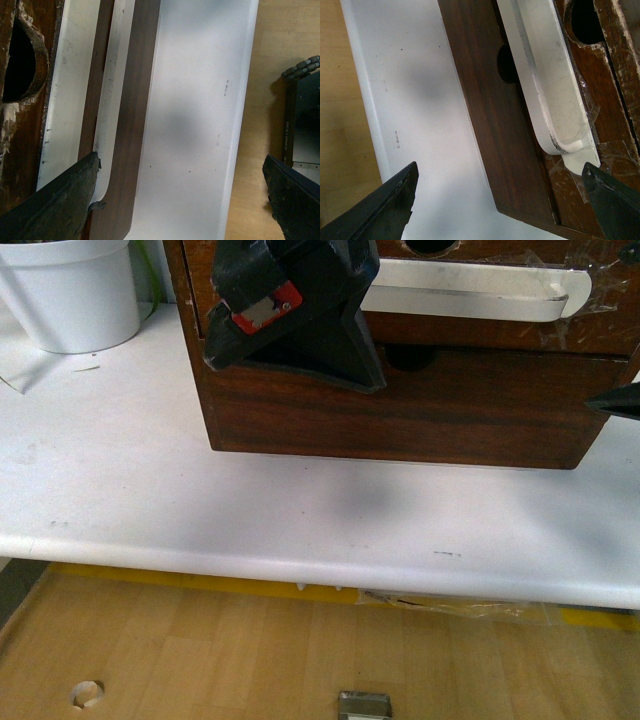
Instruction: Open drawer
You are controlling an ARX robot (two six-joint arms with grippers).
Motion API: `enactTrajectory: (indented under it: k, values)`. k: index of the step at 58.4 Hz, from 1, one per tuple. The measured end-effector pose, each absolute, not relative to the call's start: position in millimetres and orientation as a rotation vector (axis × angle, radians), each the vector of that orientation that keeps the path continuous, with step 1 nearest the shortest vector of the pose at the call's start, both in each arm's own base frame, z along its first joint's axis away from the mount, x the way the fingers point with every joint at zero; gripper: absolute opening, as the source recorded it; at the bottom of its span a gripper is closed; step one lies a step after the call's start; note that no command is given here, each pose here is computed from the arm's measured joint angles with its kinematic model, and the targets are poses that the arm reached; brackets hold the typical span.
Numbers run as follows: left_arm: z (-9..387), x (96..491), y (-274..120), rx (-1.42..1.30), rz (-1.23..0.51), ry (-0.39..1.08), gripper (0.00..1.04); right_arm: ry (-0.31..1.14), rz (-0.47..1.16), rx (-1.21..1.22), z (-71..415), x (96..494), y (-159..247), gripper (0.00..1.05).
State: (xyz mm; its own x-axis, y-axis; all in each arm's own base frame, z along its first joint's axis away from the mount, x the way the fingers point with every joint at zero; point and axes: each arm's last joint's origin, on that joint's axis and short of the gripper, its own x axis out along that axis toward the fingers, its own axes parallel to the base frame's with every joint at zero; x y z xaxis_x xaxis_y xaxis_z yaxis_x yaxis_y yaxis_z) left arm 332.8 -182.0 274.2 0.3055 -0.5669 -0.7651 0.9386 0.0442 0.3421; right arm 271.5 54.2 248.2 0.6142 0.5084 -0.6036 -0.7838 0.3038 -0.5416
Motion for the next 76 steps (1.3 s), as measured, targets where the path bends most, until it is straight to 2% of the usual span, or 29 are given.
enactTrajectory:
  k: [36,76]
  values:
    - [254,351,-191,0.924,-1.233,0.518,0.99,0.347,0.898,-0.931,250,284,65,0.96]
    - [254,353,-187,0.938,-1.237,0.528,0.99,0.414,0.923,-0.941,231,307,86,0.96]
